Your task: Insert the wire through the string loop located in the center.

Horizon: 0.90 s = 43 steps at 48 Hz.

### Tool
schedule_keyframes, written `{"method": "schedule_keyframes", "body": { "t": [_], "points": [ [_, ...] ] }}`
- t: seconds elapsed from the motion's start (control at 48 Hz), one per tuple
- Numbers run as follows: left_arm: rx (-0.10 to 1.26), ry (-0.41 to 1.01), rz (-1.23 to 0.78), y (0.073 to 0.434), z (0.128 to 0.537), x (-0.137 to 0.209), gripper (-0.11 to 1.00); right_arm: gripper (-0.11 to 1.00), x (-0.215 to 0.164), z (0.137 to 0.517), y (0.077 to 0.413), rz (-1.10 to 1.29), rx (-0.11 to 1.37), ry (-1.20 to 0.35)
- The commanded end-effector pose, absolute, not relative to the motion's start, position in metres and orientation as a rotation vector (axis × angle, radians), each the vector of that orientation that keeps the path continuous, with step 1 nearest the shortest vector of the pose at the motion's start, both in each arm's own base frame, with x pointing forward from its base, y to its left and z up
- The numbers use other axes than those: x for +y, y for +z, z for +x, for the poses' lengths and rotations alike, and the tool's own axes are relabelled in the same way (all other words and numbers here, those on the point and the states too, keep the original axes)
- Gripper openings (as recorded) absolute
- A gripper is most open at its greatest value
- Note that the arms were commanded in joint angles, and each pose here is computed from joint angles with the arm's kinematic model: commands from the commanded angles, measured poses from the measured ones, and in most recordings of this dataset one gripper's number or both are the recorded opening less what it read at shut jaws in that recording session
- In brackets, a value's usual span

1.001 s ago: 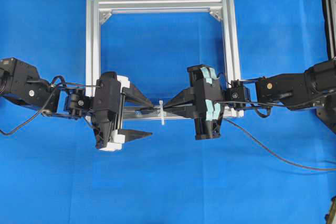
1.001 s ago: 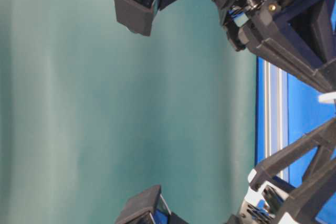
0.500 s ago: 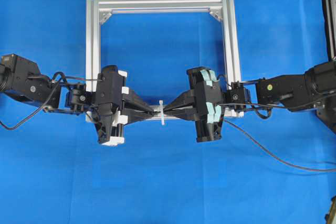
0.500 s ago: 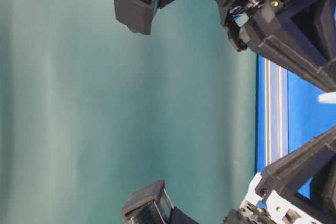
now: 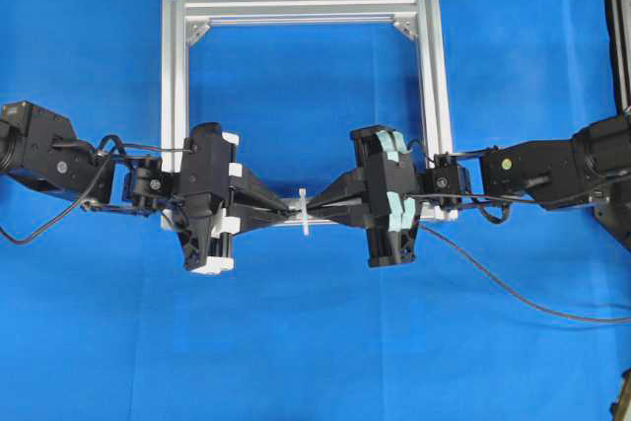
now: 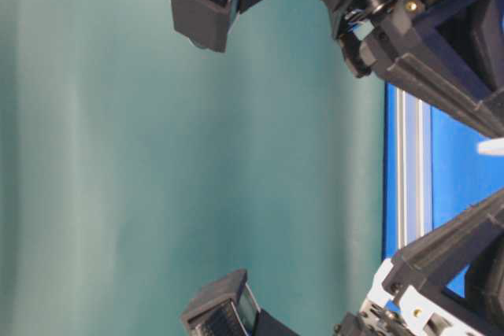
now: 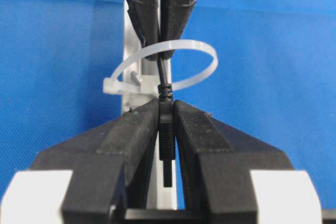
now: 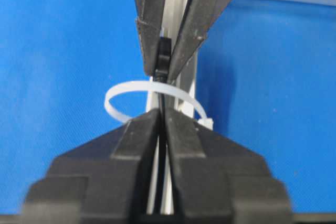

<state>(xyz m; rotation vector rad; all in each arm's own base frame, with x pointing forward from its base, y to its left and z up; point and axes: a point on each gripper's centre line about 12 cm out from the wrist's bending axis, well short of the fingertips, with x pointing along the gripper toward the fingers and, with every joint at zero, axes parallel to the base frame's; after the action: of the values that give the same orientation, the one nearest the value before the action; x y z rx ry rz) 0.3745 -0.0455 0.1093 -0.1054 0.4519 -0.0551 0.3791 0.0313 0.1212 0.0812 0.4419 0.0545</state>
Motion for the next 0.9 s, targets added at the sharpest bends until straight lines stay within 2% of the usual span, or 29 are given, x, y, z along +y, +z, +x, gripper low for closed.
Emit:
{"method": "schedule_keyframes", "body": {
  "t": [0.0, 0.042, 0.229, 0.292, 0.667, 0.876],
  "points": [
    [0.408, -0.062, -0.106, 0.123, 0.38, -0.047, 0.09, 0.15, 0.03, 0.382, 0.129, 0.091, 0.416, 0.049],
    [0.408, -0.062, -0.106, 0.123, 0.38, -0.047, 0.09, 0.24, 0.029, 0.382, 0.129, 0.094, 0.416, 0.045],
    [0.408, -0.062, -0.106, 0.123, 0.38, -0.047, 0.09, 0.81, 0.028, 0.382, 0.129, 0.105, 0.416, 0.035],
    [0.408, -0.063, -0.104, 0.123, 0.38, -0.047, 0.09, 0.94, 0.029, 0.382, 0.129, 0.103, 0.416, 0.036],
    [0.403, -0.063, -0.103, 0.126, 0.379, -0.047, 0.09, 0.92, 0.029, 0.381, 0.128, 0.1, 0.419, 0.038],
    [0.409, -0.064, -0.104, 0.133, 0.364, -0.045, 0.09, 0.92, 0.029, 0.381, 0.128, 0.099, 0.419, 0.039]
  ]
}}
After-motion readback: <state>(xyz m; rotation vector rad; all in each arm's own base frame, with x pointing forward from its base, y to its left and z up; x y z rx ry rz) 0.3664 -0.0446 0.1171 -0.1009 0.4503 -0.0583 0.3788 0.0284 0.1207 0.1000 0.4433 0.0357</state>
